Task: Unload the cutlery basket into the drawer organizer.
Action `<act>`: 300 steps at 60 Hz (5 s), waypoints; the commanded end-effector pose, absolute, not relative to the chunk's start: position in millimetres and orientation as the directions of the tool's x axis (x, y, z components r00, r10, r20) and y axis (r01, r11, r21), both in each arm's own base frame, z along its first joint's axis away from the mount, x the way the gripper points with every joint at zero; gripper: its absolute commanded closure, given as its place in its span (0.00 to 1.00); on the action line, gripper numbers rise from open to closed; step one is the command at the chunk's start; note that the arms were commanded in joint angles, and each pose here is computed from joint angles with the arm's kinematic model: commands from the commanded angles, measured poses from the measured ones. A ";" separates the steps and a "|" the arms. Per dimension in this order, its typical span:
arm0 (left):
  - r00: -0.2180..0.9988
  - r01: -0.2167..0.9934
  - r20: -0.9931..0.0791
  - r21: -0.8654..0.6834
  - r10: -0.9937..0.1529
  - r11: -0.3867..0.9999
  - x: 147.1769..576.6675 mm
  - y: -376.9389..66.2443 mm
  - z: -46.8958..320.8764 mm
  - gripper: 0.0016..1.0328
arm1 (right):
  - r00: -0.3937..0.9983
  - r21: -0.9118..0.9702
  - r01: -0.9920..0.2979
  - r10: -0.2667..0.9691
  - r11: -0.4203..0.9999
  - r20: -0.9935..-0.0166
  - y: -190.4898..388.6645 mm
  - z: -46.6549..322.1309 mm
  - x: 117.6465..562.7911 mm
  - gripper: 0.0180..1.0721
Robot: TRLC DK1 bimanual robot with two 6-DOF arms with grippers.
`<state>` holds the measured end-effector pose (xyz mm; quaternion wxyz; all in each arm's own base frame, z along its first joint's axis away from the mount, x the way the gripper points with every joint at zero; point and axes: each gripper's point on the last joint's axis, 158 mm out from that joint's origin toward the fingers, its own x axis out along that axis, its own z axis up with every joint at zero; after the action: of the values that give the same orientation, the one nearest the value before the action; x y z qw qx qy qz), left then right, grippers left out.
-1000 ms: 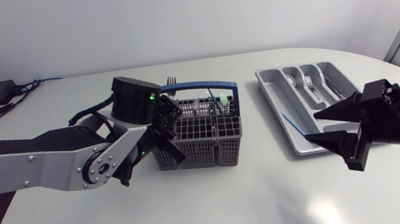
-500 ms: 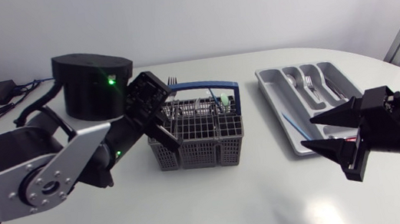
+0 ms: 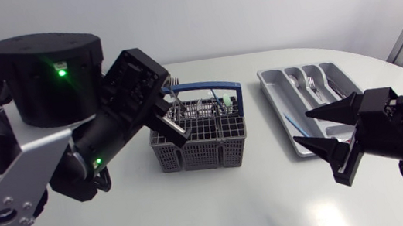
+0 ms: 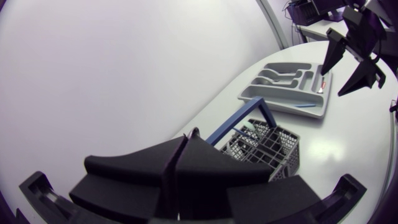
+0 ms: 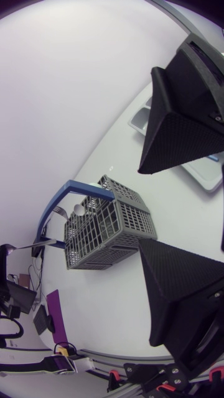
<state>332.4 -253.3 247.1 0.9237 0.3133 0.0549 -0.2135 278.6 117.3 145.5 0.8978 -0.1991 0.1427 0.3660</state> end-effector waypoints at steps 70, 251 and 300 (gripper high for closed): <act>0.591 0.710 -0.490 -0.063 -0.641 0.702 343.6 -351.8 217.9 0.87 | 0.804 -0.392 -0.593 0.541 0.703 -0.246 230.5 186.1 334.1 0.61; 0.652 0.665 -0.553 0.088 -0.519 0.741 342.7 -249.8 197.4 0.22 | 0.804 -0.703 -0.590 0.362 0.396 -0.471 -79.4 31.1 378.4 0.88; 0.588 0.736 -0.613 0.136 -0.527 0.663 314.0 -233.5 184.1 0.19 | 0.804 -0.541 -0.594 0.421 0.596 -0.420 -1.2 112.0 381.8 0.51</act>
<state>325.6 -240.4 198.8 0.8831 0.1690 0.2612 -0.3513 381.3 -22.2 99.9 0.8670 -0.3958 0.1187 0.2786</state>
